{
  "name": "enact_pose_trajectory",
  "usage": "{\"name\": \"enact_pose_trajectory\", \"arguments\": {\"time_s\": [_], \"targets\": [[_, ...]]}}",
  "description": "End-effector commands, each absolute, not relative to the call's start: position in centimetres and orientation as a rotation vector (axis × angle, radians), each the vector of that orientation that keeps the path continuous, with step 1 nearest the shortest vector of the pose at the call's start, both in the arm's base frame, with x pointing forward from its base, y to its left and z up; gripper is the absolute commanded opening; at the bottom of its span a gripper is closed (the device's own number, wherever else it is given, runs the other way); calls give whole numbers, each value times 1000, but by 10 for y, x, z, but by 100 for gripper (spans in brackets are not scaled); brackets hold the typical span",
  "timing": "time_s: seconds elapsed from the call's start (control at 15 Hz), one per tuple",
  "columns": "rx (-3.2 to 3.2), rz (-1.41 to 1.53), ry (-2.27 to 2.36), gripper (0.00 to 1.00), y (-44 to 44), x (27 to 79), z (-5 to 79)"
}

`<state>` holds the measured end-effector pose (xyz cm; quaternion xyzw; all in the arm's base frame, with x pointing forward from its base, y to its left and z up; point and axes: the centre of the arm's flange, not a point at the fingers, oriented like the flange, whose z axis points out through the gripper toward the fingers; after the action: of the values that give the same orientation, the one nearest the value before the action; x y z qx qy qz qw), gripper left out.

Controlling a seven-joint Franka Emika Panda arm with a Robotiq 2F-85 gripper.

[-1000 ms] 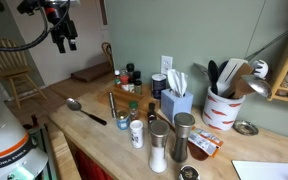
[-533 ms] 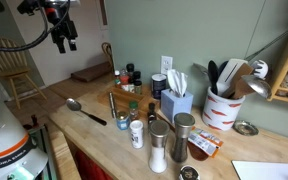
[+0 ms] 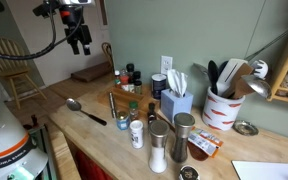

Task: Push down on the top of the silver long object on the kitchen counter

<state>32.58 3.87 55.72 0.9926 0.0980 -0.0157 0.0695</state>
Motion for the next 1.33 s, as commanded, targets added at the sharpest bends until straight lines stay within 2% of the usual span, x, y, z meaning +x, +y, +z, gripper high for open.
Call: {"name": "enact_pose_trajectory", "arguments": {"time_s": [0.0, 0.07, 0.13, 0.2, 0.73, 0.8, 1.0, 1.07, 1.27], "targets": [[3050, 29, 218, 100, 17, 345, 534], [3037, 49, 189, 75, 13, 349, 528], [3037, 60, 172, 73, 9, 352, 522], [3032, 78, 144, 66, 6, 355, 516], [3029, 242, -109, 5, -27, 355, 466], [3027, 247, -125, 0, -28, 352, 460], [3033, 243, -167, 0, -29, 340, 442], [3039, 212, -124, 1, -28, 357, 455], [3039, 206, -142, 1, -29, 351, 447]]}}
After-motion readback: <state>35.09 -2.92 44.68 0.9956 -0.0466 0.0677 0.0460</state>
